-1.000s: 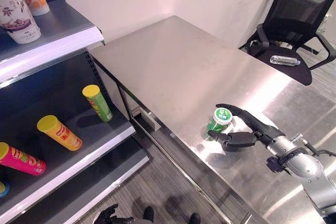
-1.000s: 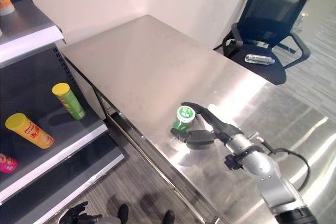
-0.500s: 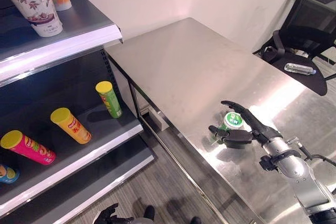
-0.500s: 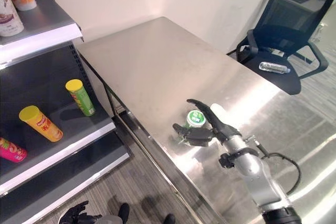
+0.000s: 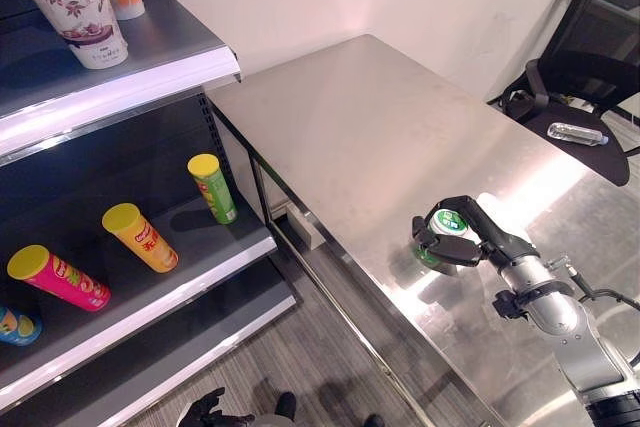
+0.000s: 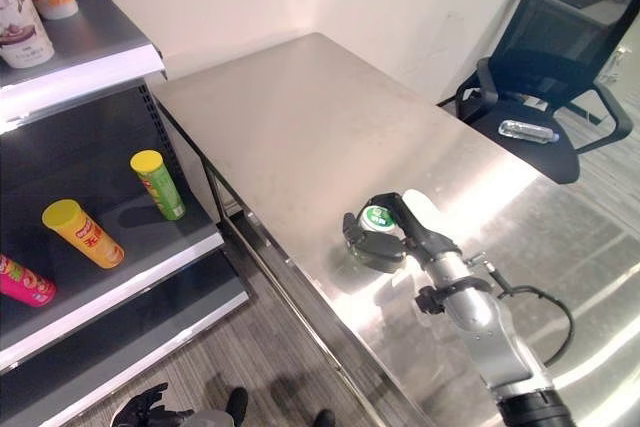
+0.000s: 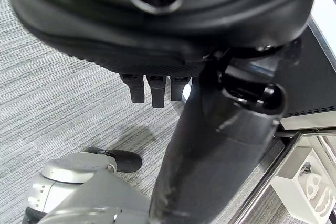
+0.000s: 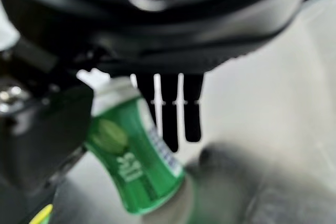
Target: Put the goods on the table back onto the shelves and tidy them up.
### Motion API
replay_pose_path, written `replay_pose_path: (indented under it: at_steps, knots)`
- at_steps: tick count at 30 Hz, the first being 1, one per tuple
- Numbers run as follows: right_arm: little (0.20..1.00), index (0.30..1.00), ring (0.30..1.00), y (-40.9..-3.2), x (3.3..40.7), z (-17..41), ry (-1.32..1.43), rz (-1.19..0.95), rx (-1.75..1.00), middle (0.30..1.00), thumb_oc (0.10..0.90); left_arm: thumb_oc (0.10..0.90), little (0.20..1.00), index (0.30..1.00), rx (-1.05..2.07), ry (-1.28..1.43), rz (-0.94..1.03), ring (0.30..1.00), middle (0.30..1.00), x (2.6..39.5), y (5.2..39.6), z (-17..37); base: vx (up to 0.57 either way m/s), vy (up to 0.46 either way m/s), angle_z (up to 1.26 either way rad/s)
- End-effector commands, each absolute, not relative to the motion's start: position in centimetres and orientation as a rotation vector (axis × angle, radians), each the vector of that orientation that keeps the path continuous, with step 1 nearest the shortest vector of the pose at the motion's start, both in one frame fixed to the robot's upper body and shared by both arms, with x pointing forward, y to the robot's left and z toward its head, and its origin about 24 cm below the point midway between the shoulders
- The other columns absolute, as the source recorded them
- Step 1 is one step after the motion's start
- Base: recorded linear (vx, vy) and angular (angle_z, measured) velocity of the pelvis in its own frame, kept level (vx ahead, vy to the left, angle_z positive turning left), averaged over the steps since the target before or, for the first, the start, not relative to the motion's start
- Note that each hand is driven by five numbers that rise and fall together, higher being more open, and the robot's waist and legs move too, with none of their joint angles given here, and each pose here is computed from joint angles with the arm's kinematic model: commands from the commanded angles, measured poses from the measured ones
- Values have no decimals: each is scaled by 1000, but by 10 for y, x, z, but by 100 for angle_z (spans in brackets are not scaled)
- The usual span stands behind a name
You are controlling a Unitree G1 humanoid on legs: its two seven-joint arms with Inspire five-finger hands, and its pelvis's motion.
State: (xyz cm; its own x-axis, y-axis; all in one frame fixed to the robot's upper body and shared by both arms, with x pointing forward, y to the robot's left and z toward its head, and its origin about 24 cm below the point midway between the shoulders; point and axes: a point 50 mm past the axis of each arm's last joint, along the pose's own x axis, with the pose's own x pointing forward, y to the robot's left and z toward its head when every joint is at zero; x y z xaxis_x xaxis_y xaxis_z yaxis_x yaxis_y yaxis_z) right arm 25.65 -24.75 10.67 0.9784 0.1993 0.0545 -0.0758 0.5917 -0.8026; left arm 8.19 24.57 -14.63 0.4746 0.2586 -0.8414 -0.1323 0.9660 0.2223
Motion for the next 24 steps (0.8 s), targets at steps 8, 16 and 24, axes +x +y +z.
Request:
replay_pose_path:
  at_steps: [8,16,24]
  knots:
    - [300,300,300,-248,267,208,-584,-23,-921,300,400,800,900,900,193,955,236,900,900,108,258,-135,-6,-24,0]
    - [300,300,300,-222,263,281,-935,-22,-772,300,400,800,900,900,203,944,224,900,900,116,259,-133,-50,-96,10]
    - [300,300,300,-186,257,338,-1208,63,-580,300,400,800,900,900,209,962,188,900,900,116,254,-136,-88,-120,35]
